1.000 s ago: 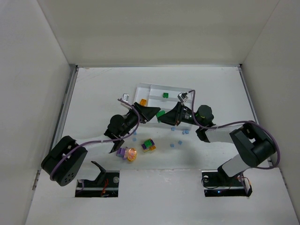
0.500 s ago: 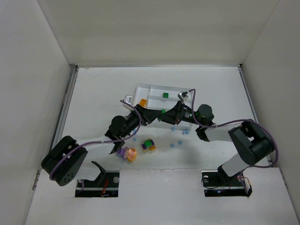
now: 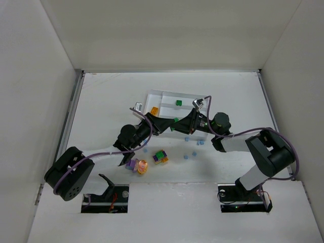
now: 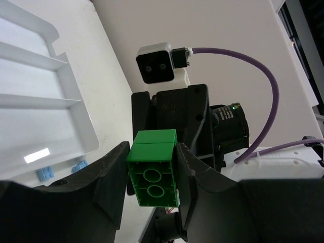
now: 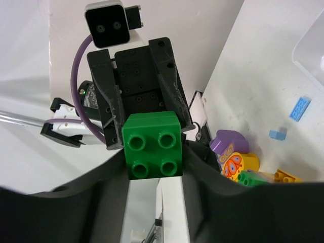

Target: Sort the legos into containers by color

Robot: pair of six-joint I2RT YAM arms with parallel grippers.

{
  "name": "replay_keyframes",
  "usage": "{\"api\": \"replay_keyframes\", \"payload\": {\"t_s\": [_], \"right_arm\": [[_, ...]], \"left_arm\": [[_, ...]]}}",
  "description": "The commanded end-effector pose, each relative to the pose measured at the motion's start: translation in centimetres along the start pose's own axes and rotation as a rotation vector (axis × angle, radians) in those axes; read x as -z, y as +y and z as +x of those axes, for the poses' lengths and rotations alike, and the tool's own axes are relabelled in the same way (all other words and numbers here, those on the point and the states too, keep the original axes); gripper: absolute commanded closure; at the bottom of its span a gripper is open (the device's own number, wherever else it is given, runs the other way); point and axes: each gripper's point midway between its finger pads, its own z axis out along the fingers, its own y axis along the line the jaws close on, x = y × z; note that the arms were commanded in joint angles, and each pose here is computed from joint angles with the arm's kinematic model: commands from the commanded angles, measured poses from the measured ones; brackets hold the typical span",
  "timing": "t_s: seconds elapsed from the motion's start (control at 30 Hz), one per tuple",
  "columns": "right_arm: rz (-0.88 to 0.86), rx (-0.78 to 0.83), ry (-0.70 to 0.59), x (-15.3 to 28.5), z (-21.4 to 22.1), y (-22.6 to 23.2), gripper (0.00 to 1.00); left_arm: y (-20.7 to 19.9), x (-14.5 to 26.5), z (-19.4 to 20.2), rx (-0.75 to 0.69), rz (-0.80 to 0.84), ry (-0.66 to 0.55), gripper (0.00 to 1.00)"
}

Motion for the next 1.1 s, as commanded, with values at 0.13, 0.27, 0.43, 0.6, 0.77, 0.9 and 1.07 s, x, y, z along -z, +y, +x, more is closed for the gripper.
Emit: {"api": "replay_keyframes", "payload": {"t_s": [0.13, 0.27, 0.43, 0.6, 0.77, 0.9, 1.07], "right_arm": [[-0.050, 0.119, -0.101, 1.8, -2.6, 1.9, 0.35], [-0.051, 0.137, -0.103, 2.1, -2.6, 2.1, 0.29], [-0.054, 0.137, -0.102, 1.5, -3.0, 2.1, 0.40], [-0.038, 0.114, -0.103, 1.3, -3.2, 1.1, 0.41], [-0.040, 0.113, -0.096, 1.1, -3.1, 1.2, 0.42], [-0.050, 0.120, -0.101, 1.0, -3.2, 1.5, 0.58], [-0.061, 0.122, -0.092, 0.8, -3.2, 2.0, 0.71]], "left_arm": [[-1.8, -0.3, -1.5, -0.003, 0.058, -0.039, 0.79], [-1.5, -0.3, -1.5, 0.006, 0.047, -0.035, 0.80], [-1.9, -0.4, -1.2, 0.015, 0.056, -0.022, 0.80], [-2.1, -0.3, -1.3, 0.022, 0.061, -0.024, 0.80], [-2.2, -0.4, -1.1, 0.023, 0.063, -0.018, 0.80], [-2.6, -0.4, -1.0, 0.023, 0.072, -0.014, 0.80], [-2.4, -0.3, -1.0, 0.023, 0.072, -0.014, 0.80]]}}
